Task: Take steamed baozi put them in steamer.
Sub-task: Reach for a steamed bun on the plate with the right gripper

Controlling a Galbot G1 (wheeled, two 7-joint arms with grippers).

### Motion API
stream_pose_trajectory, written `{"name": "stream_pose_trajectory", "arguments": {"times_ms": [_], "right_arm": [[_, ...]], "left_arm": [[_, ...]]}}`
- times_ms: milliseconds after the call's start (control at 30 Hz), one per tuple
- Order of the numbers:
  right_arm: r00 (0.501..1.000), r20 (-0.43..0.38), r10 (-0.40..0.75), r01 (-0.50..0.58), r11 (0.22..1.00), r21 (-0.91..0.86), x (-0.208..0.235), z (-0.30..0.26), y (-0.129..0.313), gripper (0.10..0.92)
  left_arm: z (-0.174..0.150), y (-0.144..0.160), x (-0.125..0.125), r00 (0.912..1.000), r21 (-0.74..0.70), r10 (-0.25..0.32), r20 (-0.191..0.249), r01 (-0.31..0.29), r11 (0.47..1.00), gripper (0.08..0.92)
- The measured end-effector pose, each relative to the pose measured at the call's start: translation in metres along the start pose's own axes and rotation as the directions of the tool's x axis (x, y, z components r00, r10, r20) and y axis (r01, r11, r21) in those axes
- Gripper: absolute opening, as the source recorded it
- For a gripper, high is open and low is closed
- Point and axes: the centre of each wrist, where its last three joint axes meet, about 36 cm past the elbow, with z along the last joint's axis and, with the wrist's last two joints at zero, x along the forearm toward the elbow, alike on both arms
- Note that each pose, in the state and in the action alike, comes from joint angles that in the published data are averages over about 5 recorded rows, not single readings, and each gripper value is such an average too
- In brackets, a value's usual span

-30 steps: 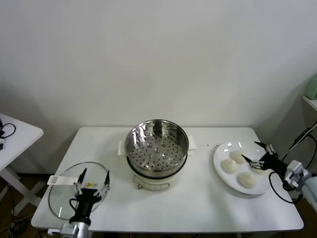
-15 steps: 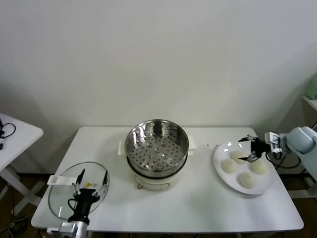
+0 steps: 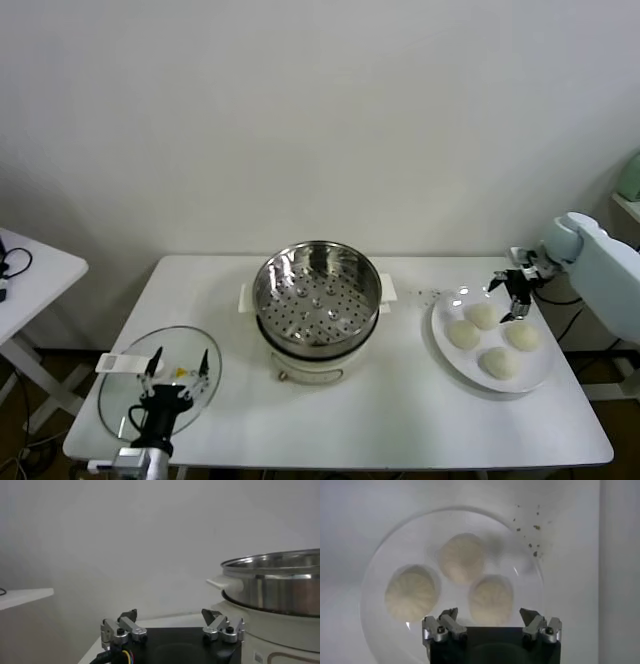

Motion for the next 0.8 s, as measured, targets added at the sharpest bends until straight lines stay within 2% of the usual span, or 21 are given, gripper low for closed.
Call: {"name": "stream_pose_trajectory", "arguments": {"times_ms": [800], "right_arm": [[0.999, -0.041, 0.017, -0.016, 1.0, 0.024, -0.056, -0.013, 0.0, 0.823]], "left_arm": [[0.003, 0.004, 0.006, 0.9982, 0.004, -0.025, -0.054, 0.025, 1.0, 0.823]]}}
